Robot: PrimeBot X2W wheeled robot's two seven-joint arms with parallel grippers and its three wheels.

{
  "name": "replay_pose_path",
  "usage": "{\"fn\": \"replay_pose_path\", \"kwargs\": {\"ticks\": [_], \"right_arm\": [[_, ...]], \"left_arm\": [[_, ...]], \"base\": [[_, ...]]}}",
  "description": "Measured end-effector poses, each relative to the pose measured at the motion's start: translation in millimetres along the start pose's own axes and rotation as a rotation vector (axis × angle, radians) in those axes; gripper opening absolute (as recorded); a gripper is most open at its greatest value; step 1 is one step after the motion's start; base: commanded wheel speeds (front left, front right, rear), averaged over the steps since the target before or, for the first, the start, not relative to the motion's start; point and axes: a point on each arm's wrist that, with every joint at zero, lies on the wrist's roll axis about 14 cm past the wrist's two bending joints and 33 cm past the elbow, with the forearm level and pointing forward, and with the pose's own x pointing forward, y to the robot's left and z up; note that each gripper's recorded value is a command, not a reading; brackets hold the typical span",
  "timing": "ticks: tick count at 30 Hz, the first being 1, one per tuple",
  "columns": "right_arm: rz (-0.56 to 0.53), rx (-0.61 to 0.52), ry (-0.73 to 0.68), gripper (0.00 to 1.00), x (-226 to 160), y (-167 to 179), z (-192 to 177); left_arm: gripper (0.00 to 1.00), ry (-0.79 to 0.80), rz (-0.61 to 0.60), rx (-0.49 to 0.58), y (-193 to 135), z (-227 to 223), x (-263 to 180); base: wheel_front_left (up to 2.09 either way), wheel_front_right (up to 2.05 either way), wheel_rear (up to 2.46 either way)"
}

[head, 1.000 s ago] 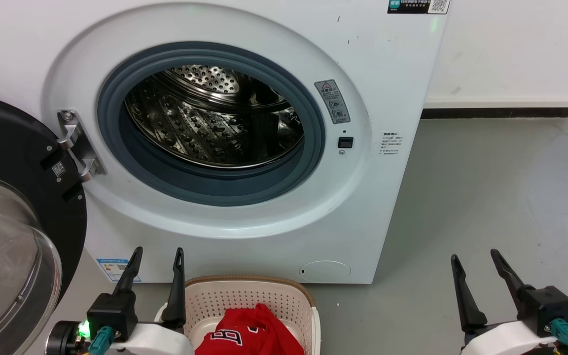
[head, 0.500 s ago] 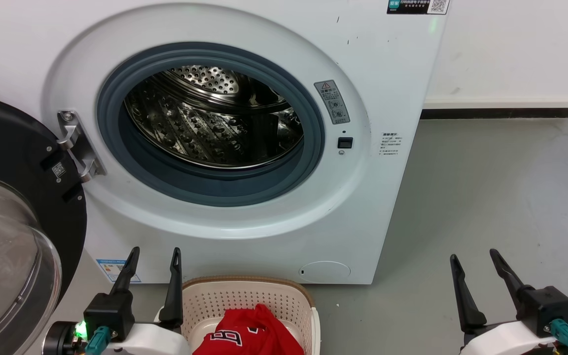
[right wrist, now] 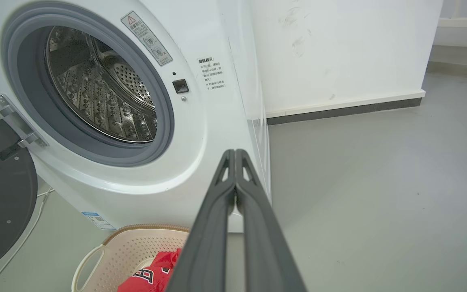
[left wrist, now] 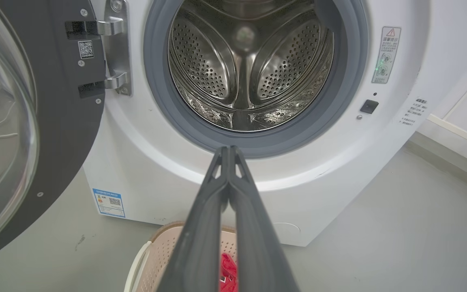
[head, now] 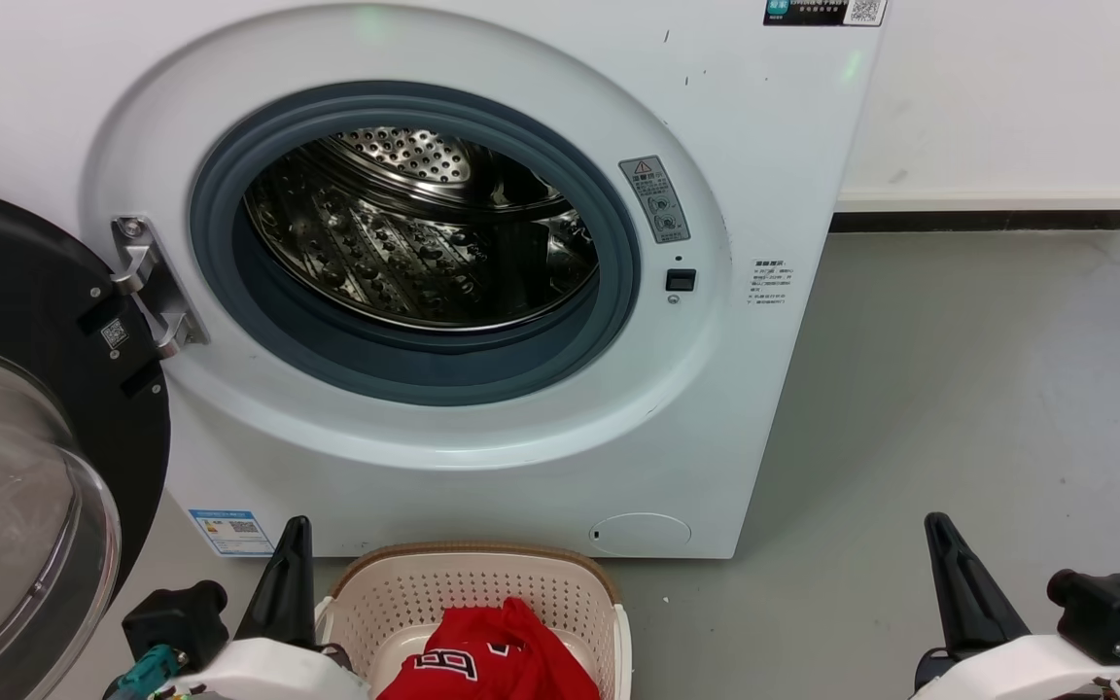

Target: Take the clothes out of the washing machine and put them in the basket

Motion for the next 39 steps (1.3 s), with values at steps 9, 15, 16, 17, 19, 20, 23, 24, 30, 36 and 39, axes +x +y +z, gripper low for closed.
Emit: {"fn": "replay_pose_path", "kwargs": {"ticks": [9, 15, 16, 17, 19, 20, 23, 24, 30, 36, 39], "right_arm": [[-0.013, 0.172, -0.003, 0.0, 5, -4, 0], [-0.02, 0.276, -0.009, 0.0, 8, -6, 1], [-0.021, 0.294, -0.012, 0.0, 9, -7, 2], [-0.023, 0.312, -0.012, 0.0, 9, -7, 2], [-0.028, 0.342, -0.008, 0.0, 9, -9, 0], [-0.03, 0.359, -0.006, 0.0, 9, -9, -1], [-0.032, 0.405, -0.012, 0.0, 11, -10, 1], [-0.032, 0.422, -0.017, 0.0, 12, -10, 2], [-0.04, 0.509, -0.016, 0.0, 14, -13, 1], [-0.047, 0.607, -0.02, 0.0, 16, -16, 1], [-0.049, 0.645, -0.022, 0.0, 17, -16, 1]], "left_arm": [[0.0, 0.016, 0.013, -0.168, 3, -2, 4], [0.0, 0.021, 0.026, -0.27, 6, -2, 8], [0.0, 0.021, 0.025, -0.287, 7, -2, 8], [0.0, 0.025, 0.026, -0.303, 7, -3, 8], [0.0, 0.031, 0.03, -0.335, 8, -5, 8], [0.0, 0.033, 0.031, -0.351, 8, -5, 9], [0.0, 0.036, 0.034, -0.396, 9, -5, 11], [0.0, 0.033, 0.032, -0.411, 9, -4, 12], [0.0, 0.041, 0.04, -0.498, 11, -6, 13], [0.0, 0.037, 0.042, -0.594, 12, -5, 17], [0.0, 0.042, 0.045, -0.632, 13, -6, 17]], "base": [[0.0, 0.0, 0.0], [0.0, 0.0, 0.0], [0.0, 0.0, 0.0], [0.0, 0.0, 0.0], [0.0, 0.0, 0.0], [0.0, 0.0, 0.0], [0.0, 0.0, 0.0], [0.0, 0.0, 0.0], [0.0, 0.0, 0.0], [0.0, 0.0, 0.0], [0.0, 0.0, 0.0]]}}
